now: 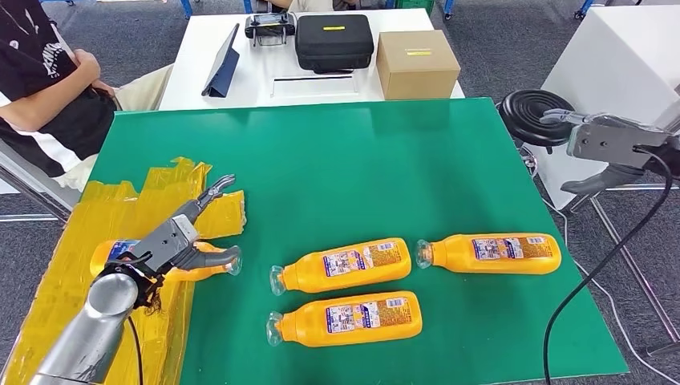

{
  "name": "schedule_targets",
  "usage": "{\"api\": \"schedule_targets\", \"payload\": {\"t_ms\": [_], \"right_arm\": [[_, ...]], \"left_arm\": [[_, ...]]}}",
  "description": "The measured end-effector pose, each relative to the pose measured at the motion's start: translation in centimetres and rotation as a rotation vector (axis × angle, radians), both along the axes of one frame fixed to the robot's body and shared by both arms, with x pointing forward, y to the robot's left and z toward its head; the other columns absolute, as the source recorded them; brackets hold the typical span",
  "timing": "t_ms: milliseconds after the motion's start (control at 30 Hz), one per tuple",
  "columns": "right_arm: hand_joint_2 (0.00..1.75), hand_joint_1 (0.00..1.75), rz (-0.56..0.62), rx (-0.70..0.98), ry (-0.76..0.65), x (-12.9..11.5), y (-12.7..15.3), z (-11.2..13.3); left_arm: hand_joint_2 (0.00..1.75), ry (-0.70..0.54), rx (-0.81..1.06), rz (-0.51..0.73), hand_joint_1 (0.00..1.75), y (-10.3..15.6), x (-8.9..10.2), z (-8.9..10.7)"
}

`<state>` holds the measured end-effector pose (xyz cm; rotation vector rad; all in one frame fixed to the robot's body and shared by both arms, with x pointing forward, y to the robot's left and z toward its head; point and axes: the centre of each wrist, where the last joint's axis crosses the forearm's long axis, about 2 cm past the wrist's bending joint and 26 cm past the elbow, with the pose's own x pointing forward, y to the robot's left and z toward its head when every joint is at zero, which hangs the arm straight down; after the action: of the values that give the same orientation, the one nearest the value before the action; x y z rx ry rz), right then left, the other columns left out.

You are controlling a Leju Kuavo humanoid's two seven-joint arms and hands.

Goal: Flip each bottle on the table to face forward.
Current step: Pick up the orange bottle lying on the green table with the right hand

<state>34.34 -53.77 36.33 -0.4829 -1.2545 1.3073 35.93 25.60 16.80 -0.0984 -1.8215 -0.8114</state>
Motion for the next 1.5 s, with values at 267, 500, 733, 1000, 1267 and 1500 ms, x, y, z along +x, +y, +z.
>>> {"api": "schedule_targets", "payload": {"t_ms": [267,500,733,1000,1267,1500], "right_arm": [[1.75,0.0,-0.001,-0.091,0.099,-2.7,-0.1,-3.3],[1.75,0.0,0.015,-0.164,0.204,-4.5,0.3,-7.0],[1.75,0.0,0.009,-0.232,0.238,-5.7,0.5,-10.0],[1.75,0.0,-0.001,-0.269,0.223,-6.6,1.2,-13.3],[1.75,0.0,-0.076,-0.33,0.123,-5.8,1.3,-17.1],[1.75,0.0,-0.123,-0.342,0.047,-5.6,3.3,-20.9]], "left_arm": [[1.75,0.05,-0.083,0.01,0.0,0.5,-0.1,-0.9],[1.75,0.099,-0.189,0.027,0.0,0.6,0.0,-1.1],[1.75,0.147,-0.285,0.035,0.0,0.7,0.2,-1.3],[1.75,0.17,-0.319,0.044,0.0,0.8,0.4,-1.4],[1.75,0.172,-0.318,0.034,0.0,0.3,0.3,-1.8],[1.75,0.181,-0.322,0.036,0.0,0.1,0.2,-2.4]]}}
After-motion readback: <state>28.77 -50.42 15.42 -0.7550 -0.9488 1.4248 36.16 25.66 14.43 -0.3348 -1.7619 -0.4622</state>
